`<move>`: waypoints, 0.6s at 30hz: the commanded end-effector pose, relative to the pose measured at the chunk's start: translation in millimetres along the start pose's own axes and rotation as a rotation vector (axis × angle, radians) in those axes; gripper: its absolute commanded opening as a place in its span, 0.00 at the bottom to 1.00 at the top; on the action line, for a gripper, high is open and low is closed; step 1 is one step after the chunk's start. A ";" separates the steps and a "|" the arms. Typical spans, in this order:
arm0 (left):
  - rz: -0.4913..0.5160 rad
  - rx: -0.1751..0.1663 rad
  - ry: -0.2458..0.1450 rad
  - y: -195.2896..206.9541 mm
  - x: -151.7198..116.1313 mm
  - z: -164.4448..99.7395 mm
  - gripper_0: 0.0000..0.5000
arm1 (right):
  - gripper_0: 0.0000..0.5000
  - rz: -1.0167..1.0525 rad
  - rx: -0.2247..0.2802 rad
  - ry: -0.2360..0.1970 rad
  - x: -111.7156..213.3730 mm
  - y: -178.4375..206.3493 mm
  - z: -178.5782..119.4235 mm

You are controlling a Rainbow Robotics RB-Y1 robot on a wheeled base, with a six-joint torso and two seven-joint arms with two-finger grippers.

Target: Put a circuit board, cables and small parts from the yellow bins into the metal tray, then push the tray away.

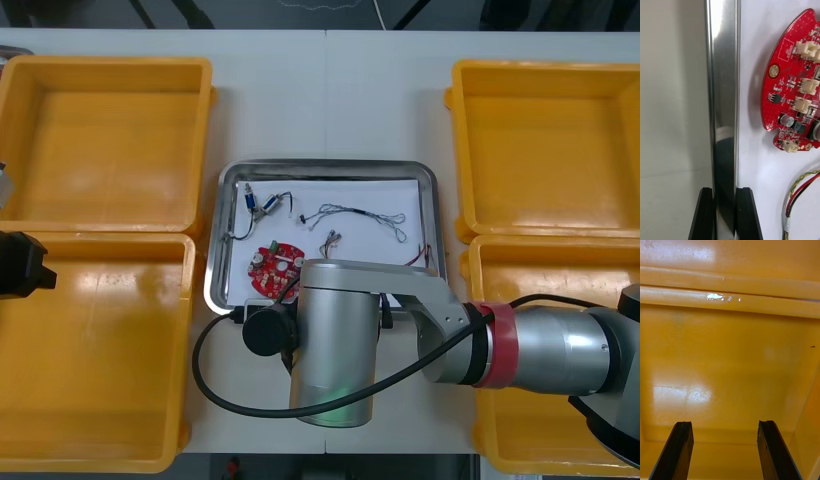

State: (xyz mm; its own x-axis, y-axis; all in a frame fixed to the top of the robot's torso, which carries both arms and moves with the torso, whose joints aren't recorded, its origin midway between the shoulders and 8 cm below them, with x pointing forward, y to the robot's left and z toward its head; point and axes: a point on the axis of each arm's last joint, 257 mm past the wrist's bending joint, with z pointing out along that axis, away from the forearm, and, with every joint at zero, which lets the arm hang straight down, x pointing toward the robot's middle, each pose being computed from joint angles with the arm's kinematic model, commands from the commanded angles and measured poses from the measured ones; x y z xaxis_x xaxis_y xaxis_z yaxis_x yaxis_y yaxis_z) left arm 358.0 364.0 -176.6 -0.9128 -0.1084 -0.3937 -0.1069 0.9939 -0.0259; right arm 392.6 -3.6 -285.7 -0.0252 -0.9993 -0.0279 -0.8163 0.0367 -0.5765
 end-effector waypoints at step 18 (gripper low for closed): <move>0.039 -0.034 -0.036 12.4 -6.4 -13.2 1.00 | 0.00 -0.072 0.230 0.037 -3.6 -102.6 -20.6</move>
State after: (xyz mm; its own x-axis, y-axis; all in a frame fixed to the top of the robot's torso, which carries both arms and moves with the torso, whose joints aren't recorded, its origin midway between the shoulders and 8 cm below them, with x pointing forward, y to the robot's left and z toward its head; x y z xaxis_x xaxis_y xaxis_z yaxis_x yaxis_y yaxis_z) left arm 358.0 364.0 -176.6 -0.9128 -0.1084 -0.3937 -0.1068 0.9939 -0.0259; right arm 447.7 -5.5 -232.6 -0.0324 -0.9995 0.0058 -0.7113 0.0190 -0.7026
